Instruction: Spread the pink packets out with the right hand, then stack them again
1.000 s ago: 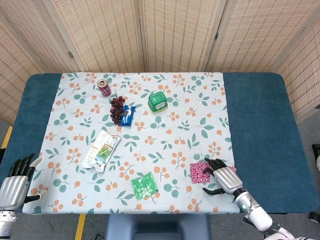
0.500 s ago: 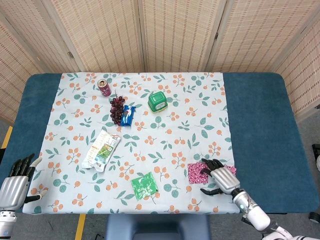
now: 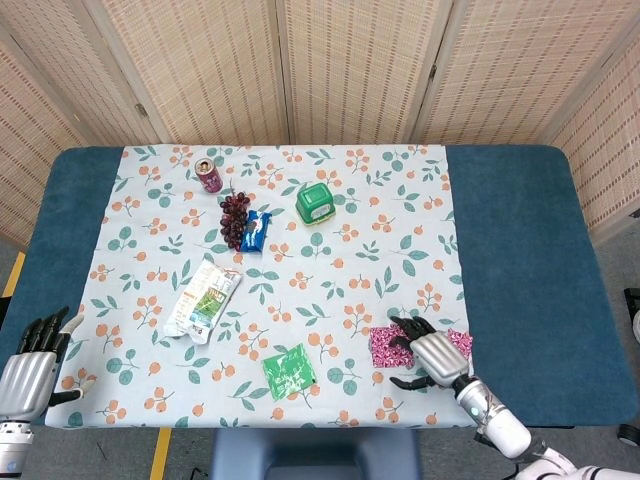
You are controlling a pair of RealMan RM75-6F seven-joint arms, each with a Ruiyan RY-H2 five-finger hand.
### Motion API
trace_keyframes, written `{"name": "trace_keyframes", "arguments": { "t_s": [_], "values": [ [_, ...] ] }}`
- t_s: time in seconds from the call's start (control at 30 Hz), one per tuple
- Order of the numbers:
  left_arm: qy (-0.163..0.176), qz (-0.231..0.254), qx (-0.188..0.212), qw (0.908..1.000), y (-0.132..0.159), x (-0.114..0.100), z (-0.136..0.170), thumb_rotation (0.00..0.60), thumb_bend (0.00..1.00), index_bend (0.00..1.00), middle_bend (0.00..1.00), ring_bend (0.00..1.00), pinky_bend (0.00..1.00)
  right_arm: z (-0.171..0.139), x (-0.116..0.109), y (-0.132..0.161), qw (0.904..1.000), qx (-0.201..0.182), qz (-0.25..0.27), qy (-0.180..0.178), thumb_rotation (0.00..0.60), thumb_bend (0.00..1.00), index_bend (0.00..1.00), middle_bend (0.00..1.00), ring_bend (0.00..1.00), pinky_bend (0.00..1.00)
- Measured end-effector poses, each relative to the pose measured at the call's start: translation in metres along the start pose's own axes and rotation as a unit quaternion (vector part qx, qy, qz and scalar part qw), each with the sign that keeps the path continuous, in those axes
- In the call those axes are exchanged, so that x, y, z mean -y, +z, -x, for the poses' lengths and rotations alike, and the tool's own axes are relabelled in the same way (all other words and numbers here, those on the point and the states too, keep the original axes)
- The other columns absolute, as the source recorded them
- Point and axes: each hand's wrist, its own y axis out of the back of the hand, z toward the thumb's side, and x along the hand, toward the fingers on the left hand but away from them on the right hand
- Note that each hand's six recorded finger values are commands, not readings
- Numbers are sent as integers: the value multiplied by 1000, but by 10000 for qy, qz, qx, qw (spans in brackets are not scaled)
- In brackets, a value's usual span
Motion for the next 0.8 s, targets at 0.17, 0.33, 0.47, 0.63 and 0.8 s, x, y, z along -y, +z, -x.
{"name": "trace_keyframes", "arguments": {
  "t_s": [0.17, 0.33, 0.47, 0.63, 0.8],
  "values": [
    [-18, 14, -25, 10000, -1, 2, 0, 600, 168, 141, 0, 29, 0, 5, 3, 3, 9999, -19, -49, 86, 272, 312, 266, 0, 0, 0],
    [-18, 18, -33, 10000, -2, 2, 1, 600, 169, 141, 0, 29, 0, 13, 4, 13, 9999, -118, -75, 101, 274, 312, 265, 0, 0, 0],
    [-10, 22, -42, 10000, -4, 2, 1, 600, 169, 141, 0, 29, 0, 18, 3, 22, 9997, -225, -81, 85, 273, 311, 265, 0, 0, 0],
    [-9, 26, -56, 10000, -5, 3, 2, 600, 169, 141, 0, 29, 0, 24, 1, 31, 9994, -334, -82, 54, 272, 312, 265, 0, 0, 0],
    [-27, 31, -78, 10000, -6, 4, 2, 600, 168, 140, 0, 29, 0, 27, -1, 37, 9993, -379, -71, 18, 273, 312, 266, 0, 0, 0]
  ]
}}
